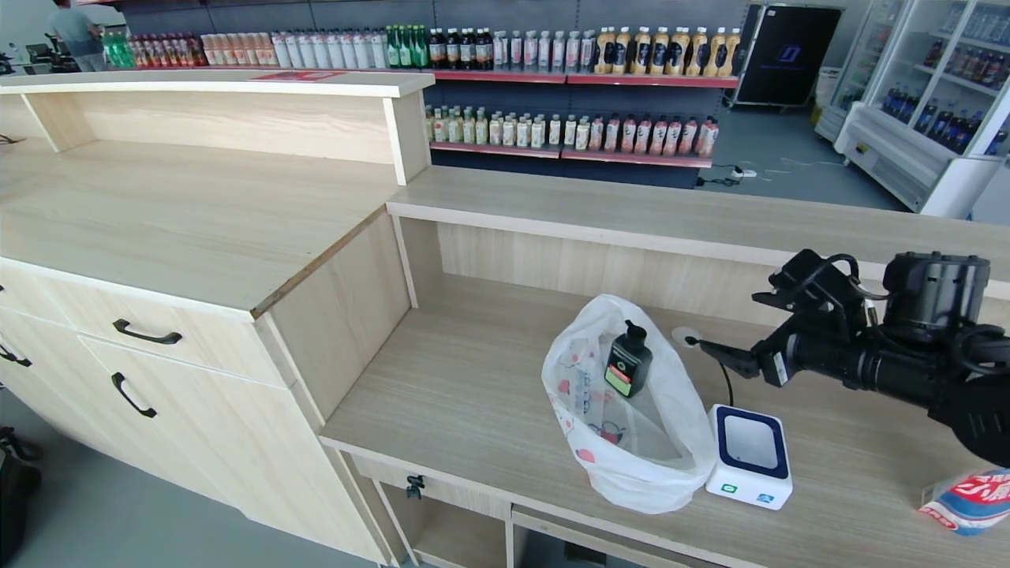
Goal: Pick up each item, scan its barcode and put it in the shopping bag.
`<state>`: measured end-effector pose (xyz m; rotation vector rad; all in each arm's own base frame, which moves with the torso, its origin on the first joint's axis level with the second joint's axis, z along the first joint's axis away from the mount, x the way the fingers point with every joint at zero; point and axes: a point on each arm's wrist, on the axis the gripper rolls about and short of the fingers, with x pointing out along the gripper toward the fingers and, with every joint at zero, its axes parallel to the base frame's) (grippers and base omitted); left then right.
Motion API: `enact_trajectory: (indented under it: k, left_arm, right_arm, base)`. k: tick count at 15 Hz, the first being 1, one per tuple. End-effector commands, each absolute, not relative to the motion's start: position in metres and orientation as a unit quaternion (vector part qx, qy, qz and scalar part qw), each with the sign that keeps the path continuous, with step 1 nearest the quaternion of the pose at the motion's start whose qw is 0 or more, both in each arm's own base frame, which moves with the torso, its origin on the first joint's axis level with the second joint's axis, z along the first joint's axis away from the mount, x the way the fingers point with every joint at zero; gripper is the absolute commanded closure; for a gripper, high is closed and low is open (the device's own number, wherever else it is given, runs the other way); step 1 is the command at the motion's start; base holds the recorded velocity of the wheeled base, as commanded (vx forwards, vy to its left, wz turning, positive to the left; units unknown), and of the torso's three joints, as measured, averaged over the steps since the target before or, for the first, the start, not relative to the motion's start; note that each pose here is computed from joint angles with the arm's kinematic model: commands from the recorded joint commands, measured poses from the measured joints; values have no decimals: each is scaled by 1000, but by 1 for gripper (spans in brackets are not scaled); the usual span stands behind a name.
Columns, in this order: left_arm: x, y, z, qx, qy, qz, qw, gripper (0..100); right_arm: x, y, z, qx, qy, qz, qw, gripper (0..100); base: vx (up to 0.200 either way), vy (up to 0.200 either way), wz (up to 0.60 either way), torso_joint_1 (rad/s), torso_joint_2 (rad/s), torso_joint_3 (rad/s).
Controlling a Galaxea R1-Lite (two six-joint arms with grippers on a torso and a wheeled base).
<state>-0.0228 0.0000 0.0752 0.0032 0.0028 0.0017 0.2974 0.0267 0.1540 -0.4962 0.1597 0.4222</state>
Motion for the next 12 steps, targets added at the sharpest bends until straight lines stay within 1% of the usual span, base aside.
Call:
enact_trajectory:
  k: [1, 2, 3, 4, 6, 8, 12]
  left_arm:
    - [-23, 0, 75, 2, 2, 1, 1000, 0]
    - [-23, 0, 75, 2, 2, 1, 1000, 0]
    - [-23, 0, 75, 2, 2, 2, 1000, 0]
    - [-23, 0, 75, 2, 2, 1, 1000, 0]
    - [-23, 0, 75, 2, 2, 1, 1000, 0]
    - [-23, 0, 75, 2, 2, 1, 1000, 0]
    - [-23, 0, 75, 2, 2, 1, 1000, 0]
  right_arm:
    - [274, 17, 191, -235, 50, 71, 968, 0]
    - [276, 21, 202, -183, 48, 6, 982, 0]
    - [277, 24, 209, -158, 46, -32, 986, 0]
    - [278, 22, 215, -128, 80, -102, 983, 0]
    - [278, 20, 217, -61, 143, -176, 972, 0]
    - [287, 17, 209, 24, 151, -216, 964, 0]
    - [304, 1, 186, 134, 153, -268, 942, 0]
  base:
    - [0, 0, -600, -7, 2, 7]
    - [0, 0, -600, 17, -2, -2]
    - [0, 0, -600, 12, 2, 2]
    - [0, 0, -600, -7, -2, 2]
    - [0, 0, -600, -2, 0, 0]
    - [0, 0, 0, 0, 0, 0]
    - [0, 0, 0, 0, 0, 0]
